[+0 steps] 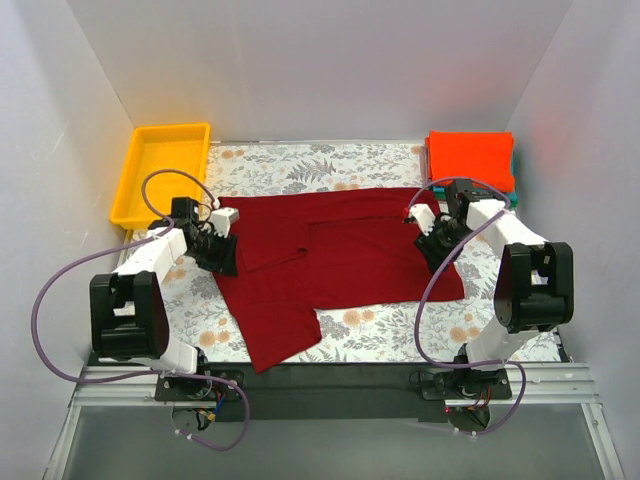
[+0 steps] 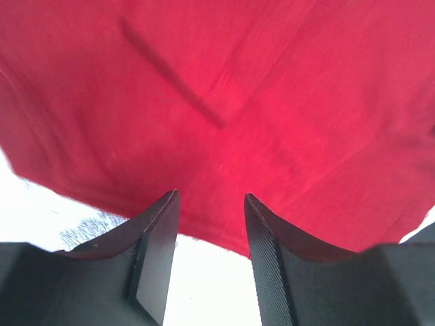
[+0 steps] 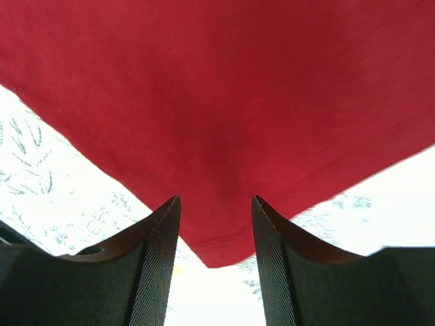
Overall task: Fold and stack the t-shirts
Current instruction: Fold the tshirt
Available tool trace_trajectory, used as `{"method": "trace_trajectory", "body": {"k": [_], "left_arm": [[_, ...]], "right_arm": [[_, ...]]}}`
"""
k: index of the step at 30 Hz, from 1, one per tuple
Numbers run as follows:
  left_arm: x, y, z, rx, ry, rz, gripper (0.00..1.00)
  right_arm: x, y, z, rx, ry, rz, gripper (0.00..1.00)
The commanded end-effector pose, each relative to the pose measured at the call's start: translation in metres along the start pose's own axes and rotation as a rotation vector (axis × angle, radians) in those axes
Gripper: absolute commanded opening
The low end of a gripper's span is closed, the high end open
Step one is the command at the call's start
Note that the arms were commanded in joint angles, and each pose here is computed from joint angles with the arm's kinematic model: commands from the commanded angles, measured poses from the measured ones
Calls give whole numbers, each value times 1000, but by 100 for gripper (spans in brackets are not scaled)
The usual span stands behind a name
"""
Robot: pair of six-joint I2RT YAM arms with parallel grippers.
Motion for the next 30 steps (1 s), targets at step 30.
{"method": "trace_trajectory", "body": {"k": [30], "left_arm": [[48, 51, -63, 120, -405, 44, 52]], "right_arm": [[33, 18, 49, 46, 205, 42, 59]]}}
Point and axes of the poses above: each gripper's point midway between its finger pads, its own y axis back along the fingers, its own z axis along the line the jaws close on, x = y × z, the point moved 2 cm from there along y, back along the fingers, and after that the axes turned 9 degrees about y, right-handed, at the moved point
